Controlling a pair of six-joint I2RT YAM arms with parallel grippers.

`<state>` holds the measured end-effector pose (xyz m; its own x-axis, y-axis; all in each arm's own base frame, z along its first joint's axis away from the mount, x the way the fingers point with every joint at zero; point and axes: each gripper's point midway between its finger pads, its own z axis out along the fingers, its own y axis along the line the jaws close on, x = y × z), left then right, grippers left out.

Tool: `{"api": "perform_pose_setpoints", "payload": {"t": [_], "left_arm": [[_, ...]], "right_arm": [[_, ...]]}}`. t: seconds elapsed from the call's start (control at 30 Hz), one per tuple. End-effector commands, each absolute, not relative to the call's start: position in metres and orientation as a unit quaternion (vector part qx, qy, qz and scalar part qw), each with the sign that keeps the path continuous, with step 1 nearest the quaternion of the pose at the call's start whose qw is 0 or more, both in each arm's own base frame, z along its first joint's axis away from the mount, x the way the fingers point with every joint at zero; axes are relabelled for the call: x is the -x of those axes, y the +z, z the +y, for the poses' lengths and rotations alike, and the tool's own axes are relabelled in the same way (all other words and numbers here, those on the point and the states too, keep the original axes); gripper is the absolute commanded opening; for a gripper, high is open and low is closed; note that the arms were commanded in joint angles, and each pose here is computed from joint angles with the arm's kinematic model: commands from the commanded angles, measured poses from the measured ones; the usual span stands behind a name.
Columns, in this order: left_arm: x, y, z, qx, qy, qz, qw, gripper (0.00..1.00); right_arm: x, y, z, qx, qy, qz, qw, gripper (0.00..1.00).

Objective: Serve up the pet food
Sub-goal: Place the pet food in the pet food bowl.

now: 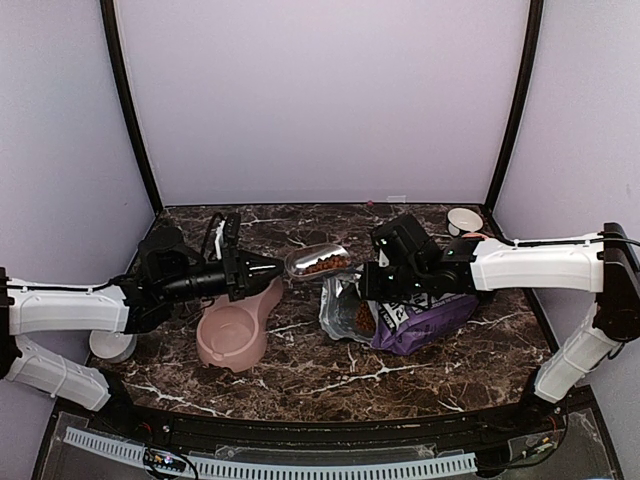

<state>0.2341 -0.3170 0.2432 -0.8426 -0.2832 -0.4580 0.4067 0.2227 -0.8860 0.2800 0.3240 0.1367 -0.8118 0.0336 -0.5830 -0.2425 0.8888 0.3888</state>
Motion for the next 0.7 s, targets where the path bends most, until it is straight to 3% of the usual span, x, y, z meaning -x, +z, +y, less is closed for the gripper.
{"api": "perform_pose_setpoints", "payload": {"t": [0.0,0.5,0.67], "left_arm": [[-0.231,0.288,-0.322,-0.067,-0.665,0.686,0.289,0.00],[-0.228,0.326,-0.326,-0.071,-0.740,0.612,0.272,0.00],[-0.231,0.320,-0.327,-0.068,-0.735,0.619,0.269,0.00]], "right_arm": [[-0.288,0.137,0.306,0.039,0.202,0.926,0.316,0.00],[-0.286,0.138,0.299,0.036,0.200,0.925,0.320,0.00],[-0.286,0.139,0.298,0.036,0.200,0.925,0.322,0.00]]}}
